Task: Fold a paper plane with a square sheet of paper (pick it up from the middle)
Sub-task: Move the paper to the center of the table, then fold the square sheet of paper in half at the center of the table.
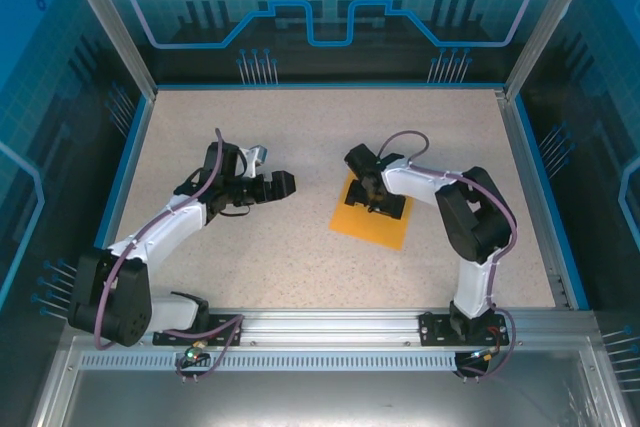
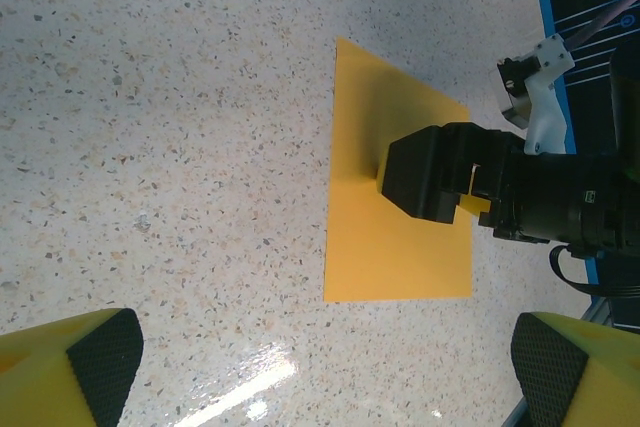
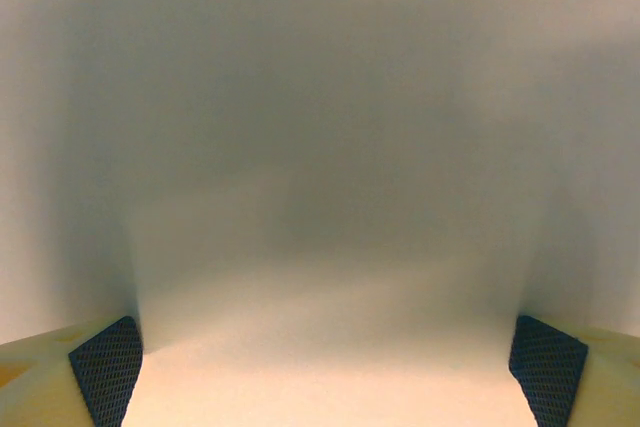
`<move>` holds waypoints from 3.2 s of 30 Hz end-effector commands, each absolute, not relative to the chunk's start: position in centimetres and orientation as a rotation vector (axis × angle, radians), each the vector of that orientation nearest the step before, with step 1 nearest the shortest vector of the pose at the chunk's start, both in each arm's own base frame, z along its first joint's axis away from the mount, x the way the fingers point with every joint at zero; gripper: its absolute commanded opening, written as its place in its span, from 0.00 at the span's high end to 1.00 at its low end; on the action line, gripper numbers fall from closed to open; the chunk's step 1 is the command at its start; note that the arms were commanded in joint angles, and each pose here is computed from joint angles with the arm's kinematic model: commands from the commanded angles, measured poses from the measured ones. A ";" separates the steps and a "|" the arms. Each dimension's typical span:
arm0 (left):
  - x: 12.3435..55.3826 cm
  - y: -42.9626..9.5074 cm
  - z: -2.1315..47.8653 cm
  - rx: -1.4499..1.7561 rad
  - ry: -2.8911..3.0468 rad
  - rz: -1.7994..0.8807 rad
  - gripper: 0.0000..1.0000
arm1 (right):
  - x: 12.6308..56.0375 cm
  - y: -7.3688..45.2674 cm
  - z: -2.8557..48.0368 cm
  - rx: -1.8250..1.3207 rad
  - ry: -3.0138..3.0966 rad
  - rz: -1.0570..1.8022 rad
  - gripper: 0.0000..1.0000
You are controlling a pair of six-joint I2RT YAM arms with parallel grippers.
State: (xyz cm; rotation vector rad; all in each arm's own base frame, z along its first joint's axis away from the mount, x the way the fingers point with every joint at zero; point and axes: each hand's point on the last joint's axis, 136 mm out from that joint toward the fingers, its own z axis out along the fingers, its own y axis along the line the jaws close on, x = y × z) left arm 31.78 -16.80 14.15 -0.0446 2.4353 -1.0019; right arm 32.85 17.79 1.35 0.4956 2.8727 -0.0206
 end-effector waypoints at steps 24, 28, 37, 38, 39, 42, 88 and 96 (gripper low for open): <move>31.0 -16.8 13.3 -0.052 2.479 -1.004 0.01 | 28.8 24.7 2.3 -0.348 2.923 0.022 0.04; 30.9 -16.8 13.3 -0.059 2.481 -1.004 0.01 | 29.1 25.4 3.9 -0.256 2.874 0.079 0.03; 30.5 -16.7 13.3 -0.061 2.489 -1.010 0.01 | 30.7 24.7 2.7 -0.338 2.818 0.018 0.02; 30.4 -16.7 13.2 -0.062 2.489 -1.006 0.01 | 30.8 24.5 2.5 -0.360 2.820 -0.001 0.01; 30.4 -16.6 13.2 -0.065 2.488 -1.004 0.01 | 30.8 24.4 2.2 -0.375 2.829 -0.011 0.01; 30.3 -16.6 12.9 -0.071 2.490 -1.002 0.01 | 30.6 24.5 1.4 -0.395 2.854 -0.013 0.01; 30.1 -16.7 11.9 -0.075 2.521 -1.015 0.01 | 30.8 25.3 2.0 -0.312 2.829 0.037 0.54; 30.0 -16.6 12.2 -0.075 2.521 -1.009 0.01 | 30.8 26.5 2.9 -0.311 2.816 0.135 0.74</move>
